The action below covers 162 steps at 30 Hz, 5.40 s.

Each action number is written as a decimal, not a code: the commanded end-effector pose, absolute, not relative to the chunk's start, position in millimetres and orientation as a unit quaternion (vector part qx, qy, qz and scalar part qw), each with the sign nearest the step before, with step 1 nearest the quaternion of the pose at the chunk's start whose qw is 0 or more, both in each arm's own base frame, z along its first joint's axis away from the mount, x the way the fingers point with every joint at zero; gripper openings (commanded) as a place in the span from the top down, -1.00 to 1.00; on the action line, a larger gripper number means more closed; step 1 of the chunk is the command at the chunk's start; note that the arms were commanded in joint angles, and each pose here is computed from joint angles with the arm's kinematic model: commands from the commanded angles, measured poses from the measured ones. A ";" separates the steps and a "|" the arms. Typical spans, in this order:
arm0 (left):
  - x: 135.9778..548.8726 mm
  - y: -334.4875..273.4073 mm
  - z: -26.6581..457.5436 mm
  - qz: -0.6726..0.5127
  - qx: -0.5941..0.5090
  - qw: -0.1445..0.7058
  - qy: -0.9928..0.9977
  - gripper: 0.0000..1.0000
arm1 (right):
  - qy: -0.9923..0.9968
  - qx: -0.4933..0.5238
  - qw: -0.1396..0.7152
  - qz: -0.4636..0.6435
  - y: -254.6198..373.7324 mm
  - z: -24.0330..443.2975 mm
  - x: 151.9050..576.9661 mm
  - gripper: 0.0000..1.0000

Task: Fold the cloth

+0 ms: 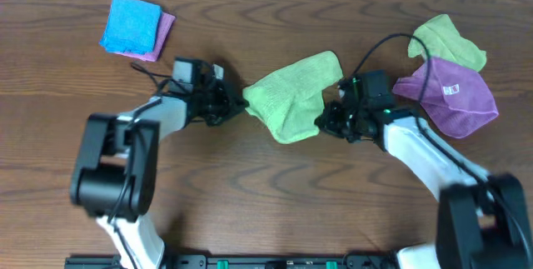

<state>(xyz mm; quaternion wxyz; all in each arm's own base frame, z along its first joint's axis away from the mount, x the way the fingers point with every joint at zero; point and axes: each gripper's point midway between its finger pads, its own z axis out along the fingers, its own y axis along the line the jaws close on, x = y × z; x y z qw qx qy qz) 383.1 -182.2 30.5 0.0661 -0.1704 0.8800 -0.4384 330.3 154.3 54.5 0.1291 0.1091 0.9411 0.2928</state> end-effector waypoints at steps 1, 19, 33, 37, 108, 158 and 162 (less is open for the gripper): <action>392.6 -171.8 97.1 -0.465 -0.131 0.141 0.864 0.88 | 0.926 0.095 0.184 0.316 152.9 97.3 337.2 0.98; 434.6 -130.7 213.5 -0.415 -0.163 0.337 0.829 0.88 | 0.866 0.096 0.394 0.294 132.6 201.2 425.5 0.97; 443.7 -131.9 254.5 -0.419 -0.117 0.371 0.820 0.88 | 0.858 0.079 0.420 0.285 125.8 239.8 453.8 0.97; 425.4 -139.0 237.5 -0.422 -0.091 0.325 0.841 0.88 | 0.880 0.067 0.372 0.289 131.5 222.8 436.9 0.97; 401.8 -119.3 28.3 -0.254 -0.196 0.206 0.925 0.88 | 0.928 0.051 0.328 0.172 119.5 47.4 451.7 0.97; 432.2 -139.7 61.2 -0.276 -0.199 0.255 0.905 0.88 | 0.923 0.146 0.291 0.203 116.6 59.4 437.9 -0.34; 427.4 -143.8 36.7 -0.268 -0.200 0.230 0.914 0.88 | 0.921 0.168 0.277 0.216 117.7 44.9 440.4 -0.35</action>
